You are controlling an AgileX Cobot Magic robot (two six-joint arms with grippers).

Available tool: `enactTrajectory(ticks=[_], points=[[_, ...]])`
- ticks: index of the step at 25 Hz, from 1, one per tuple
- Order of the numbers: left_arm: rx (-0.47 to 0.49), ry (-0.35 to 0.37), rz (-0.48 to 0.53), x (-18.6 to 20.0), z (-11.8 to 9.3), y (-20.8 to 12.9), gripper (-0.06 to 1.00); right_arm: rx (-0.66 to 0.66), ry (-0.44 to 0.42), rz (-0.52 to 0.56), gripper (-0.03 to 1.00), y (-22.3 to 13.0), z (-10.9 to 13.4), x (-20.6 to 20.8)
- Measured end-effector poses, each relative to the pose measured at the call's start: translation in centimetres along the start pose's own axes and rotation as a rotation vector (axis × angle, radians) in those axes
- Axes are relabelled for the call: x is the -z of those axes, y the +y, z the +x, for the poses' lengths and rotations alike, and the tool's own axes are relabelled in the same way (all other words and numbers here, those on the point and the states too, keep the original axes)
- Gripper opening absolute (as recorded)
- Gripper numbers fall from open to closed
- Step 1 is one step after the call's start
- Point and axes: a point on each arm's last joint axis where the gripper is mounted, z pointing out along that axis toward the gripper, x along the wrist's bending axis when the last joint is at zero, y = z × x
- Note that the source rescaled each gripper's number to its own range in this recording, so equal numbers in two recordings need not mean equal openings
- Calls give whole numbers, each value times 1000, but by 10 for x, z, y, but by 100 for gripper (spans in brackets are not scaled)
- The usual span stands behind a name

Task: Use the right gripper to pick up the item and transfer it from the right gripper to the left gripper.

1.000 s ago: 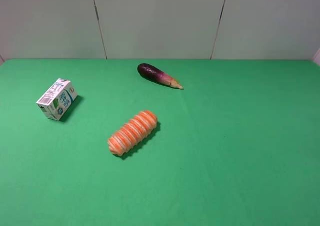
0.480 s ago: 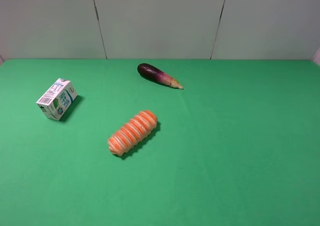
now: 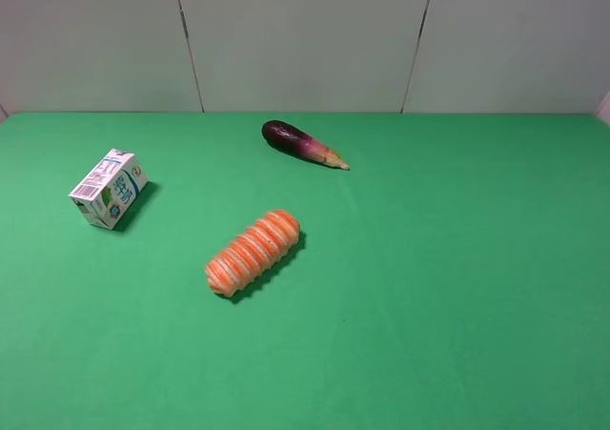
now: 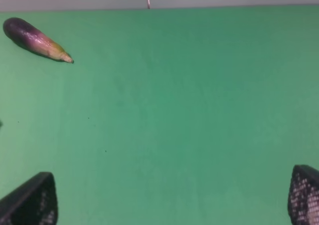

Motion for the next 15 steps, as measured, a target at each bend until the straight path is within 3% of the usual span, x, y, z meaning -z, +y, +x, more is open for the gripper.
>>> enactTrajectory(ticks=[15], points=[[0,0,0,0,0,0,98,0,0,0,100,0,0,0]])
